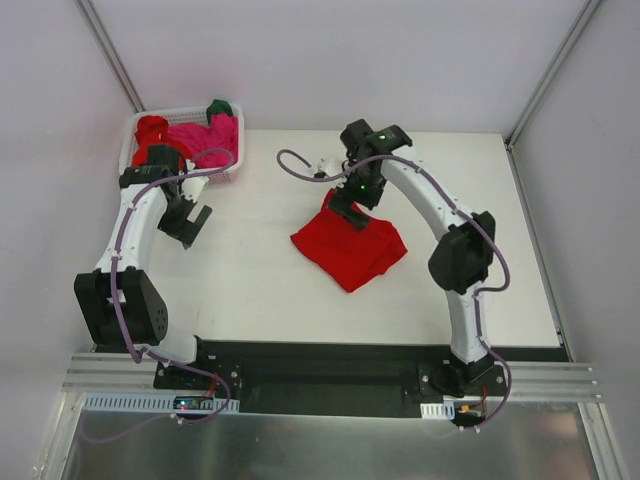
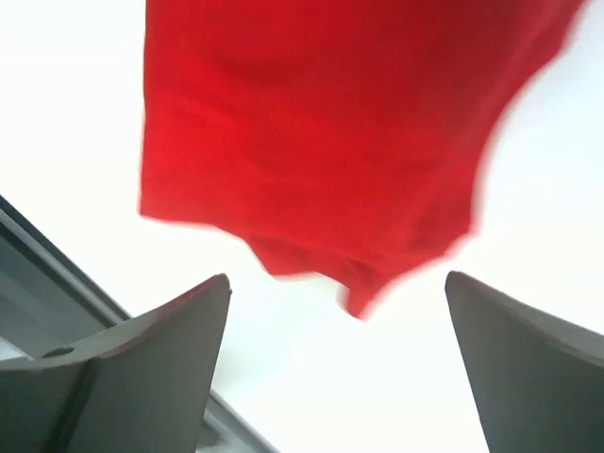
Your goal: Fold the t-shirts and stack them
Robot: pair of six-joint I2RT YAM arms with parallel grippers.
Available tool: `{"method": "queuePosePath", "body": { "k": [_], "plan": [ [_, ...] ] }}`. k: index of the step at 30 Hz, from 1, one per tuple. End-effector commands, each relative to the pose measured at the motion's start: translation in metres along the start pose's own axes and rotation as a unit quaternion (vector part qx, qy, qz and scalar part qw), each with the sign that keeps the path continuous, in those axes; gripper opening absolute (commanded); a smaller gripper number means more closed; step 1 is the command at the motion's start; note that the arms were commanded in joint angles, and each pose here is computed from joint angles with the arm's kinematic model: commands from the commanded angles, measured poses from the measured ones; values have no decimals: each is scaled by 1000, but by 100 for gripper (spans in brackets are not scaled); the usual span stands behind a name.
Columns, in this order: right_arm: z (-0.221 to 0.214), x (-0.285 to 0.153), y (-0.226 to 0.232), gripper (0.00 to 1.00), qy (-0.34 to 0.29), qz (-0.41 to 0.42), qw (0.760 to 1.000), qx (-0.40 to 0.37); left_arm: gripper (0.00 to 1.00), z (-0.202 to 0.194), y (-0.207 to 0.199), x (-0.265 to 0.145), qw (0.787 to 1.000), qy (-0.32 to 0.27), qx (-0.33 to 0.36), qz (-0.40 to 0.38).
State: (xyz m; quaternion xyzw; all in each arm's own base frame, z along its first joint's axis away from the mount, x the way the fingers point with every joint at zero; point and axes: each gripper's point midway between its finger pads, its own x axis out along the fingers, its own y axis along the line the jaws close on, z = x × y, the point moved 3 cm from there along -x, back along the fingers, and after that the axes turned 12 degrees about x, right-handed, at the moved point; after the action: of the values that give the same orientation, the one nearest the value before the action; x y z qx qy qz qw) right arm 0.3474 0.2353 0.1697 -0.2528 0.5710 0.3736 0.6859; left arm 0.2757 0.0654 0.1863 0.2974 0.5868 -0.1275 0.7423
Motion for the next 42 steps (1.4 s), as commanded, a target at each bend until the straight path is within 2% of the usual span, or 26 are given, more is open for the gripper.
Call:
{"method": "queuePosePath", "body": {
  "k": [1,3,6,7,9,10,13,16,17,19,20,22,23,26,27,30,36,42],
  "plan": [
    [-16,-49,-12,100,-20,-14,976,-218,99,-6,0,-9,1000,3,10,6],
    [-19,-34,-11,100,-18,15,947,-320,99,-4,-2,-8,1000,0,9,2],
    [-14,-25,-8,100,-45,45,917,-393,99,-4,-4,-6,1000,1,9,-3],
    [-8,-22,-8,100,-55,52,894,-442,99,-5,-4,-5,1000,2,10,-4],
    [-1,-20,-2,100,-79,74,865,-490,99,-6,-5,-4,1000,3,11,-6],
    [2,-13,-1,100,-80,86,833,-540,99,-5,-5,-4,1000,3,12,-7],
    [4,-8,4,100,-83,116,774,-616,99,-5,-6,-4,1000,3,13,-10],
    [2,-1,7,100,-77,148,736,-656,99,-6,-6,-2,1000,5,14,-11],
    [-2,3,9,100,-73,168,709,-681,99,-6,-7,-2,1000,4,15,-12],
    [-8,7,10,100,-74,184,677,-709,99,-7,-8,0,1000,7,17,-14],
    [-9,9,13,100,-81,191,640,-739,99,-8,-9,0,1000,6,17,-17],
    [-14,12,14,100,-87,201,615,-758,99,-8,-11,2,1000,7,17,-21],
    [-14,13,16,100,-90,205,594,-773,99,-8,-11,3,1000,7,16,-22],
    [-22,19,19,100,-84,222,572,-785,99,-7,-11,3,1000,5,17,-23],
    [-24,21,21,100,-86,226,554,-797,99,-6,-11,3,1000,4,18,-24],
    [-28,31,26,100,-91,236,538,-804,99,-7,-11,4,1000,5,16,-24],
    [-18,52,36,100,-98,232,533,-808,99,-9,-13,6,999,9,19,-27],
    [7,76,29,100,-95,182,555,-806,99,-8,-14,7,999,10,19,-29]
  ]
}}
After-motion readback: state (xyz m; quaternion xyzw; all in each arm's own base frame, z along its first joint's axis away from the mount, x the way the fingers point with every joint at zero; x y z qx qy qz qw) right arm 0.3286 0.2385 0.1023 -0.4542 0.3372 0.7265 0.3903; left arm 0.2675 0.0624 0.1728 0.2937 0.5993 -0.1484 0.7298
